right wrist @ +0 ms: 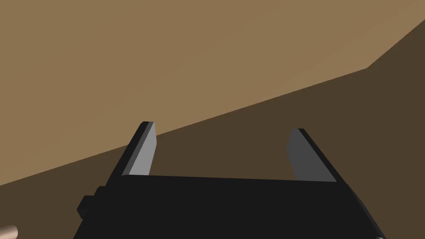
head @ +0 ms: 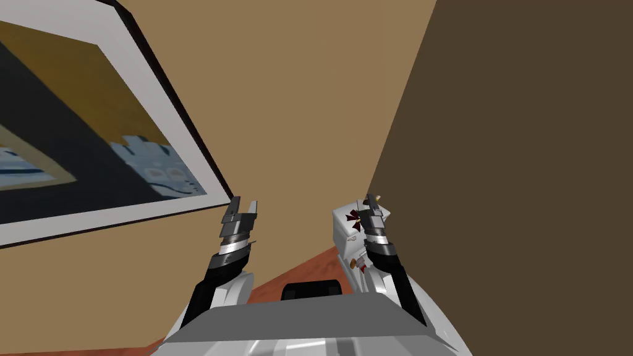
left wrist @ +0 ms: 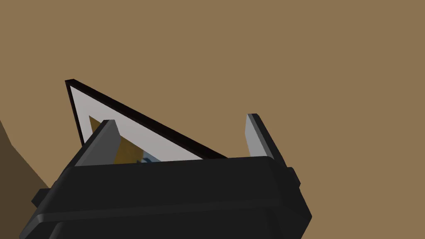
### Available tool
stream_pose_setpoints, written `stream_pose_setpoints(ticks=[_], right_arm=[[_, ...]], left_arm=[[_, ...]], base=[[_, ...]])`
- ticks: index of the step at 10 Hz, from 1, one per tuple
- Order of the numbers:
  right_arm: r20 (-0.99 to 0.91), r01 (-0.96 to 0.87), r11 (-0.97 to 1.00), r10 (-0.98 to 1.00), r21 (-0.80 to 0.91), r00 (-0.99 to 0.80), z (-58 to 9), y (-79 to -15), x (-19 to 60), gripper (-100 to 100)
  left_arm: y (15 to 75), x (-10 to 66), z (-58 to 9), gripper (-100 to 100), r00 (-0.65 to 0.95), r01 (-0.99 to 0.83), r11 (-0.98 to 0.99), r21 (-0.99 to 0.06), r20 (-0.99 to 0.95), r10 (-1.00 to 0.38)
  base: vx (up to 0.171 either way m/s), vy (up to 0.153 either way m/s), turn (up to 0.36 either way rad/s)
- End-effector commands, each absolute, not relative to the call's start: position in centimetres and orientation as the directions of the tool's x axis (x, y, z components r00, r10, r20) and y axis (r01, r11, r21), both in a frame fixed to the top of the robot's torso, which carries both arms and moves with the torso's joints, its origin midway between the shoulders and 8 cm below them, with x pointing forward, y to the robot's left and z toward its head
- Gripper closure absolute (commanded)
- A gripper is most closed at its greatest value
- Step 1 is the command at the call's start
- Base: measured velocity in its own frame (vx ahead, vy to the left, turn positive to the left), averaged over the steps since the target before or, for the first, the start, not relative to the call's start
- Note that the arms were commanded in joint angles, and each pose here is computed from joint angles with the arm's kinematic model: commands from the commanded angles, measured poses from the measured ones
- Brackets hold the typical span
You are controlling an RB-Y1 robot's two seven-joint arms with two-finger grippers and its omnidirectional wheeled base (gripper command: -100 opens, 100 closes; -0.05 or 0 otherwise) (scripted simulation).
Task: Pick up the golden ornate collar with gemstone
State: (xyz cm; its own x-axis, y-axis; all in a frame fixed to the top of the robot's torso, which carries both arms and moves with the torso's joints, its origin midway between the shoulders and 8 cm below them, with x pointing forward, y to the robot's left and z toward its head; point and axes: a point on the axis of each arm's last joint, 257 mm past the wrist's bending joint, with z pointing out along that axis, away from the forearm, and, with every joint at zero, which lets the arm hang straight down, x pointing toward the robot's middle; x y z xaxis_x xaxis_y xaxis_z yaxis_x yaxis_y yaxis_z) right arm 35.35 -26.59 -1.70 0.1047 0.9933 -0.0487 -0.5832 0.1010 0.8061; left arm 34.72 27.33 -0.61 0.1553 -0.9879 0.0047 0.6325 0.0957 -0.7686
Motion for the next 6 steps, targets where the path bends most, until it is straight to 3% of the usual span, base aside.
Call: stream_pose_setpoints(ticks=[1,6], right_arm=[[-0.138,-0.550,0.185,0.982,0.814,0.126,-2.9,-26.8,35.9,-100],[-0.376,-0.456,0.418,0.908,0.786,0.183,-5.9,-27.9,37.5,-100]], left_arm=[[27.3,34.7,-0.6,0,0.155,0.633,0.096,-0.769,0.005,-0.988],[27.3,34.7,-0.6,0,0.155,0.633,0.096,-0.769,0.005,-0.988]], base=[[-0.040,0.013,0.074],[-0.065,0.022,0.056]])
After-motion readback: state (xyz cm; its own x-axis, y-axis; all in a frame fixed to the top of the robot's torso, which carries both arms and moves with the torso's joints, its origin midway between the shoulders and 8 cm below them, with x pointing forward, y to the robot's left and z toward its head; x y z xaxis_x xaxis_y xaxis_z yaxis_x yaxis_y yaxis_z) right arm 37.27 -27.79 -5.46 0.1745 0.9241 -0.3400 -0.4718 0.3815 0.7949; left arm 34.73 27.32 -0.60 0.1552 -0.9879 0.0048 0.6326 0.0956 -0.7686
